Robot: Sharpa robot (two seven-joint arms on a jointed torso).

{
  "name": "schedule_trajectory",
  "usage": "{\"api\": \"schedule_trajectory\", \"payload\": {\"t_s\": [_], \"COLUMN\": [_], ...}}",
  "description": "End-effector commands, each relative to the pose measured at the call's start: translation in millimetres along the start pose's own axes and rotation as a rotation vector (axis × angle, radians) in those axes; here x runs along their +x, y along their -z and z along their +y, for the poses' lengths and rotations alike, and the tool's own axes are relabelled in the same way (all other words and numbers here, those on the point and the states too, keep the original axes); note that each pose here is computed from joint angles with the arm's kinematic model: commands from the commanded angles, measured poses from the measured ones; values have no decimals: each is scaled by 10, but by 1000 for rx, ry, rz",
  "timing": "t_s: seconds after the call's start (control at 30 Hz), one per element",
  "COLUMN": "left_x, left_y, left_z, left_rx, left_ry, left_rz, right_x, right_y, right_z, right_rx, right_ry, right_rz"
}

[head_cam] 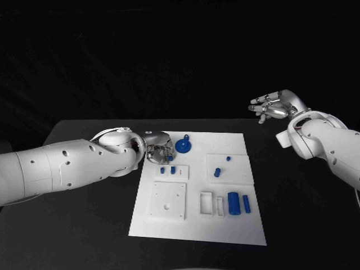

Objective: Assemble the parts on the task board

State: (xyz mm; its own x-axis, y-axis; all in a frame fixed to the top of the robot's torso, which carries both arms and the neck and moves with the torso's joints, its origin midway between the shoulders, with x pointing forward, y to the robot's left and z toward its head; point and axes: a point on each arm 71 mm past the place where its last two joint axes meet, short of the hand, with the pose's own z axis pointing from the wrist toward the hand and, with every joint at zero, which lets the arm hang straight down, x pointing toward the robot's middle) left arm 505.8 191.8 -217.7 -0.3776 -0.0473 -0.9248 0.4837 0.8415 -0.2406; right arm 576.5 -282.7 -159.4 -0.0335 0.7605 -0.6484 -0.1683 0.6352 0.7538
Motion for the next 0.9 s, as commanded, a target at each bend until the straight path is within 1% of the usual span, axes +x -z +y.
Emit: {"api": "schedule_trajectory", "payload": {"t_s": [0.03,0.3,0.53,0.67,0.73,0.83,0.9], "left_x": [-13,-34,-65,-97,-125,-199,-256], "left_y": [1,11,21,23,23,22,24], "left_z": [-5,14,70,130,173,253,313], "left_rx": [1,-3,-16,-26,-34,-49,-64], "left_ry": [-1,2,2,4,16,73,141], "left_rz": [-9,-37,-70,-90,-106,-146,-178], "right_x": [3,-2,35,83,117,169,203], "right_y": [3,4,26,58,86,142,185], "right_z": [9,-7,-25,-17,-2,24,39], "right_rx": [-12,-8,-5,-14,-24,-44,-57], "right_ry": [0,1,2,2,9,35,59], "right_rz": [7,1,21,66,105,163,197]}}
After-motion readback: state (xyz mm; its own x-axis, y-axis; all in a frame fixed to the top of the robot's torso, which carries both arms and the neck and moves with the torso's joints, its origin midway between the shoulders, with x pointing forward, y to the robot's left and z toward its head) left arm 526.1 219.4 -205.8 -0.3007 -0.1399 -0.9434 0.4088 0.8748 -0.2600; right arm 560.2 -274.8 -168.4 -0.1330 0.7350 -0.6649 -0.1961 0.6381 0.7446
